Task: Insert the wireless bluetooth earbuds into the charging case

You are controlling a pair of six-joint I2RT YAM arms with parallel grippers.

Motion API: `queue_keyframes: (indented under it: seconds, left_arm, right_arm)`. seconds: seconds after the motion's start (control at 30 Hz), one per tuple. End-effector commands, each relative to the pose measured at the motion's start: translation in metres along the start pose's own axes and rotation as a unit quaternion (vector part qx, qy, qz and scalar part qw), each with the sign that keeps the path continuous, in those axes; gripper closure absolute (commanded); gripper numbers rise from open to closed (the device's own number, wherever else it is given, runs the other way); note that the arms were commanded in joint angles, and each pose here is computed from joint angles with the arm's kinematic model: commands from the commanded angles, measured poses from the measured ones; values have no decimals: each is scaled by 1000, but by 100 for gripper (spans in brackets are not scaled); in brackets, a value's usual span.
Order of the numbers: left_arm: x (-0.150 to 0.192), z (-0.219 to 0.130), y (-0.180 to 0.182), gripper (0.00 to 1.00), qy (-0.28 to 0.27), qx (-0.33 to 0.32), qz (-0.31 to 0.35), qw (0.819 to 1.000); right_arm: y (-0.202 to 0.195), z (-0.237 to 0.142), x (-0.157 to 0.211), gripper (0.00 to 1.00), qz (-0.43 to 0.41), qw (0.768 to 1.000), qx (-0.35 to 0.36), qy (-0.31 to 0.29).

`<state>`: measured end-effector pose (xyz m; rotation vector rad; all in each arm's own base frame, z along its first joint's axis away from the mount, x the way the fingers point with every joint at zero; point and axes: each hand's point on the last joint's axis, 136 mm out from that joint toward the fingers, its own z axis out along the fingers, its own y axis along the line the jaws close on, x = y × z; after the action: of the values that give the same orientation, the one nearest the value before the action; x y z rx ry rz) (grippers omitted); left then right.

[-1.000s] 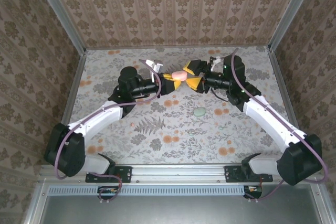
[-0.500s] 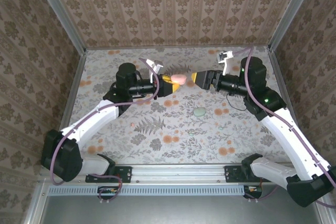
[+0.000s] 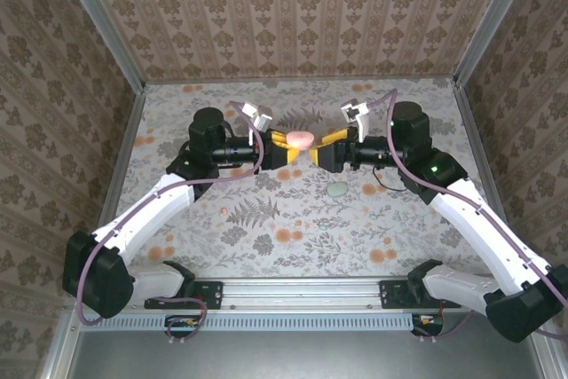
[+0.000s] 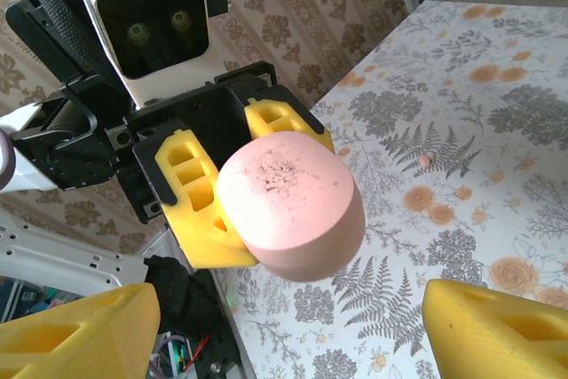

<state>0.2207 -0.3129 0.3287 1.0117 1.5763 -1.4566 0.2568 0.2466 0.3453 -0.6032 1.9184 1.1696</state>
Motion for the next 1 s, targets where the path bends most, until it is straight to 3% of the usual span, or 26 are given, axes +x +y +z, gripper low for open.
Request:
queue_keyframes:
  seconds: [0.0, 0.53, 0.97]
  left_arm:
    - [0, -4, -12, 84, 2, 20, 25, 999]
    - [3, -2, -17, 85, 7, 31, 33, 999]
    - [6, -1, -17, 85, 10, 26, 37, 999]
  right_arm:
    - [11, 6, -7, 22, -25, 999, -29, -10]
    - [-13, 25, -13, 33, -5, 1000, 23, 0]
    - [-30, 25, -21, 32, 15, 997, 73, -10]
